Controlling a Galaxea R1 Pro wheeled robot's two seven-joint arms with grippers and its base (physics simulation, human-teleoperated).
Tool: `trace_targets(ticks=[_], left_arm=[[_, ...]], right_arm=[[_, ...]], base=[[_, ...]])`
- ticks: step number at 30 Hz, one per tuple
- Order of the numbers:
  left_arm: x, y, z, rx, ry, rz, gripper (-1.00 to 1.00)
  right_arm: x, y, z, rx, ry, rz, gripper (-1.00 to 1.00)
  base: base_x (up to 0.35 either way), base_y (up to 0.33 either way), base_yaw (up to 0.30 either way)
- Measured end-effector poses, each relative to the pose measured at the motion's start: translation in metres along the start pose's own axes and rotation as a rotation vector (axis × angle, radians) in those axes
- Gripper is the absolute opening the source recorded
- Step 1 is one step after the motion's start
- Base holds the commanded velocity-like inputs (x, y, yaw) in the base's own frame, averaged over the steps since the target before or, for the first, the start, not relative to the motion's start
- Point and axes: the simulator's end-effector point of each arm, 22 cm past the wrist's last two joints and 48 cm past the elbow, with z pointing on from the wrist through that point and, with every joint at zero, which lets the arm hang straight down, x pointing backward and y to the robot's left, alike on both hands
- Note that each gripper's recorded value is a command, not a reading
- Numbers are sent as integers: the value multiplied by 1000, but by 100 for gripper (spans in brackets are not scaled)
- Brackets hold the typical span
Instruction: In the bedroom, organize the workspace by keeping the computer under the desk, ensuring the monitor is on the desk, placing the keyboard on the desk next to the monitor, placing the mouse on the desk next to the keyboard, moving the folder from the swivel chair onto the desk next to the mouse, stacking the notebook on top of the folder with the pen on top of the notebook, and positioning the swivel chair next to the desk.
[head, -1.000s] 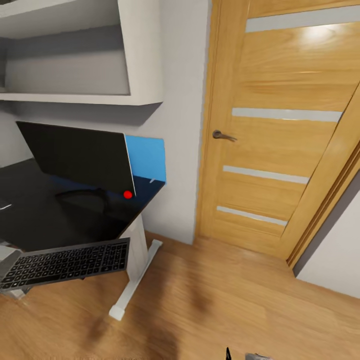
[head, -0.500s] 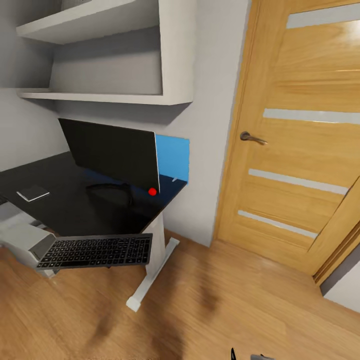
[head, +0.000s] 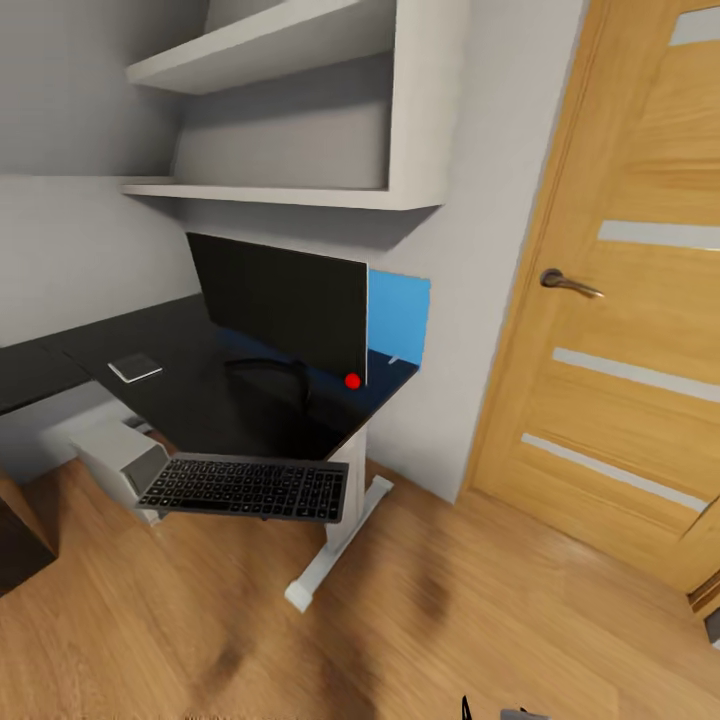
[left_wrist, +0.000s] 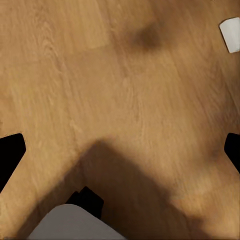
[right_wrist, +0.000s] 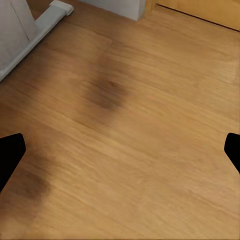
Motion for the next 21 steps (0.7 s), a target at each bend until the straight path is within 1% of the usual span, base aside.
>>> trace_targets(ticks=[7, 10, 13, 16, 17, 18, 19, 21], left_arm=[[2, -7, 0, 27, 5, 41, 100], [3, -10, 0, 43, 8, 74, 100], [3, -9, 0, 39, 9, 75, 100], [2, -4, 0, 24, 6, 65, 100], [1, 3, 0, -7, 2, 46, 100], [-2, 23, 0, -96, -5, 13, 100], [-3, 31, -1, -127, -7, 8, 100], [-2, 37, -1, -154, -5, 8, 100]], right_arm=[[0, 0, 0, 2, 1, 3, 100], [1, -3, 0, 7, 2, 4, 100], [2, -3, 0, 6, 4, 3, 100], [3, -3, 0, 6, 6, 3, 100], [3, -3, 0, 6, 7, 2, 100], [3, -3, 0, 6, 7, 3, 100], [3, -3, 0, 6, 8, 3, 100], [4, -3, 0, 7, 10, 3, 100]], base=[[0, 0, 282], [0, 0, 228], [0, 0, 215], [0, 0, 211], [0, 0, 209], [0, 0, 209], [0, 0, 209], [0, 0, 209]])
